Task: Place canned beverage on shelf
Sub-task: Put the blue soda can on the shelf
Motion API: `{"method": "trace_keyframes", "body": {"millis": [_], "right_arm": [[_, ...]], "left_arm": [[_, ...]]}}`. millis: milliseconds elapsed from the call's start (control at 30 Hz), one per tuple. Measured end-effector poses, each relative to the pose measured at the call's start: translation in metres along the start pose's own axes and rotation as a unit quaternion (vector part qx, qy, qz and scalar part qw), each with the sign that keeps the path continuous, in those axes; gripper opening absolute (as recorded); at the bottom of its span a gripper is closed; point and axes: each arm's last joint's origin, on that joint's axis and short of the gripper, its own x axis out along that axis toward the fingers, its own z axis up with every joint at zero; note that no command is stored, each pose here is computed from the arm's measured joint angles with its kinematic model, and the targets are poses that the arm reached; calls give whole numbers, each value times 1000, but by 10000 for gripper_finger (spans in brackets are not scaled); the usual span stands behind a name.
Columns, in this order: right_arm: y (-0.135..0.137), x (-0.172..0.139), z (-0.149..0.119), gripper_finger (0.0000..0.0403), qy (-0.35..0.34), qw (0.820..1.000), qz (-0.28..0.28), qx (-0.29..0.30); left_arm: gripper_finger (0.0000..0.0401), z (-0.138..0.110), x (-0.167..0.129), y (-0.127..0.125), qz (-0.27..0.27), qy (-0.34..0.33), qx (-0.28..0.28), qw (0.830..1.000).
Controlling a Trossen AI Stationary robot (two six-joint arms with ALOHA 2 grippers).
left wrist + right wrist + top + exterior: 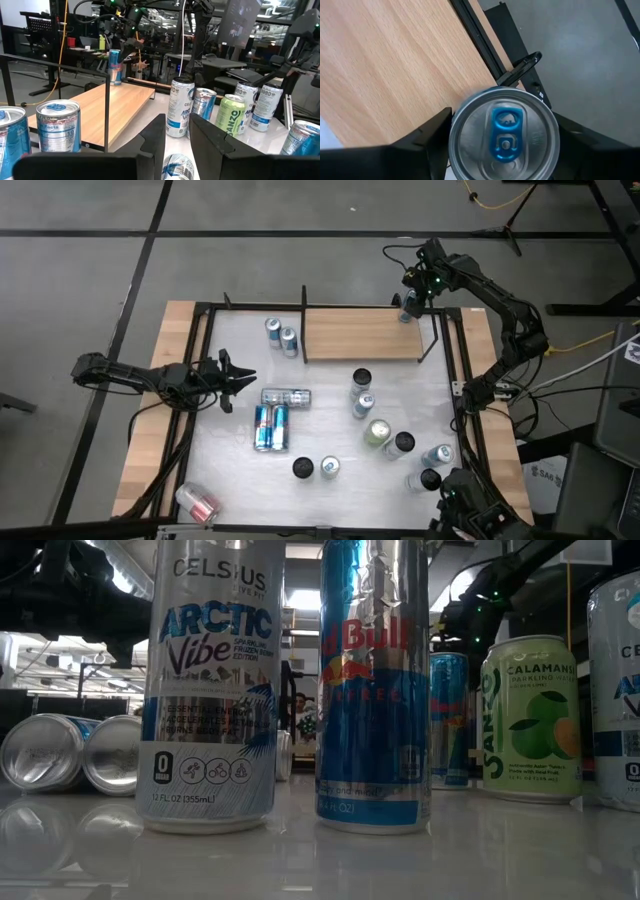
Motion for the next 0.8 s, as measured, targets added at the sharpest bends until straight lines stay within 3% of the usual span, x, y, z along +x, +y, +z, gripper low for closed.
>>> {"method": "trace_keyframes", "body": {"millis": [433, 800], "right_arm": [[0, 0, 0, 307, 2, 1000, -4, 0], [0, -2, -1, 310, 2, 1000, -5, 0]], "left_arm": [[80, 0, 0, 0, 0, 0, 0, 1000], [80, 0, 0, 0, 0, 0, 0, 1000]]}}
